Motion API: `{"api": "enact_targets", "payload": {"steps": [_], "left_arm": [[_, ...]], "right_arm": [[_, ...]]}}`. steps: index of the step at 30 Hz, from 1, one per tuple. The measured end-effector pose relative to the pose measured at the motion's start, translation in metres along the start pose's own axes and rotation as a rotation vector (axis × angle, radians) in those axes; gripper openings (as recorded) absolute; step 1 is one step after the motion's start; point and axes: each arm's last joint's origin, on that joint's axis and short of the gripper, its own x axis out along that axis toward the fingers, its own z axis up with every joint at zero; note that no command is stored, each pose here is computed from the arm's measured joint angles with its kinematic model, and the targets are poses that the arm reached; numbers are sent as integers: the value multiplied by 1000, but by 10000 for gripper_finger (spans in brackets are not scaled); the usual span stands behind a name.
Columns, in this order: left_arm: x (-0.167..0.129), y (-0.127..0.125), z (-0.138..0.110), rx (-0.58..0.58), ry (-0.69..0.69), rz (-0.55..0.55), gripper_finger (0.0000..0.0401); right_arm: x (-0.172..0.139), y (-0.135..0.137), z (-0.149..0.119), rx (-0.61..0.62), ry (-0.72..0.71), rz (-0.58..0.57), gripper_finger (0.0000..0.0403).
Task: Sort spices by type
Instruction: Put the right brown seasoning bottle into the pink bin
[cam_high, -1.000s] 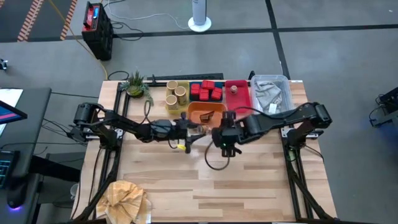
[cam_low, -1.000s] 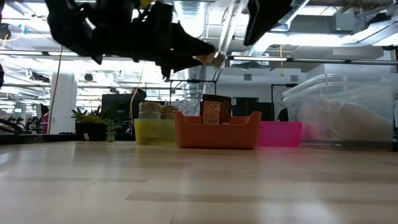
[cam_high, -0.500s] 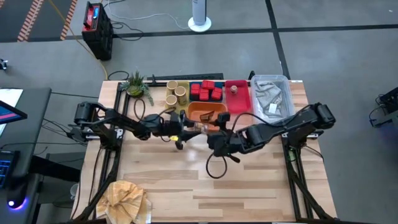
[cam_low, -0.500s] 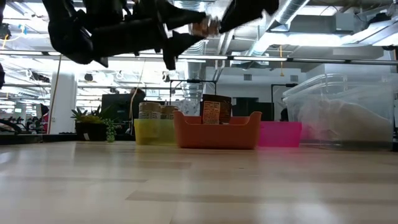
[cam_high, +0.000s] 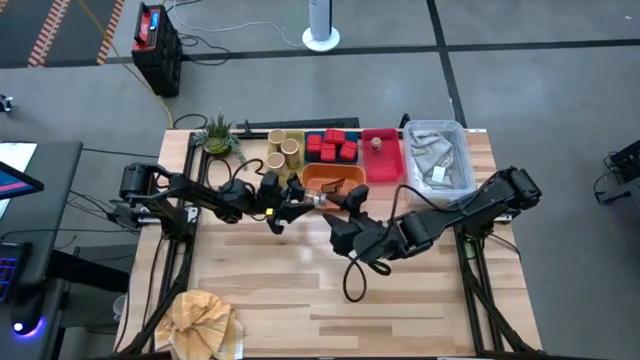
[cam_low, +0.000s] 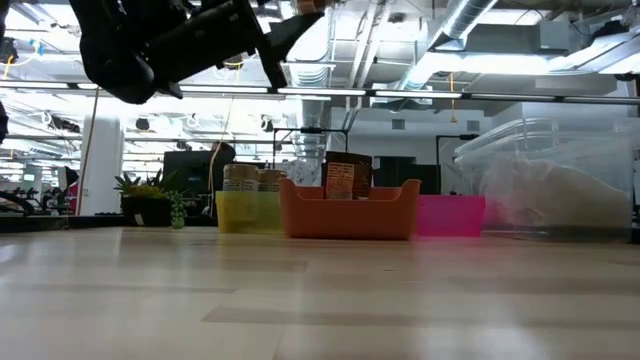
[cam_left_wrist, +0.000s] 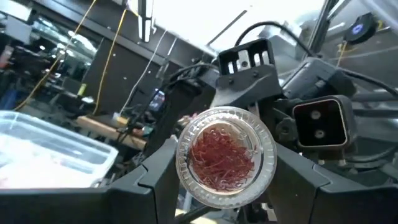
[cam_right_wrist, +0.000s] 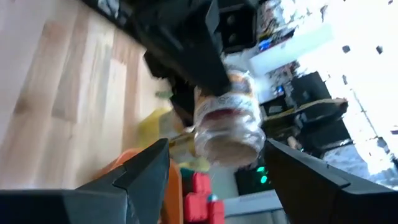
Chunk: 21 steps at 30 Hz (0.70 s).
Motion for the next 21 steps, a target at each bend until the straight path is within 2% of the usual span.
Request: {"api": "enact_targets", "payload": {"steps": [3, 8, 13, 21], "left_arm": [[0, -1, 1, -6, -6, -25, 186], [1, -2, 2, -5, 0, -43, 186], [10, -8, 7, 0, -4, -121, 186], [15, -10, 11, 13, -18, -141, 186]], "right_arm": [[0, -5, 6, -13, -46, -26, 297], [3, -10, 13, -1, -139, -1, 297], [14, -16, 9, 9, -144, 16, 297], [24, -21, 4, 12, -148, 28, 292]]}}
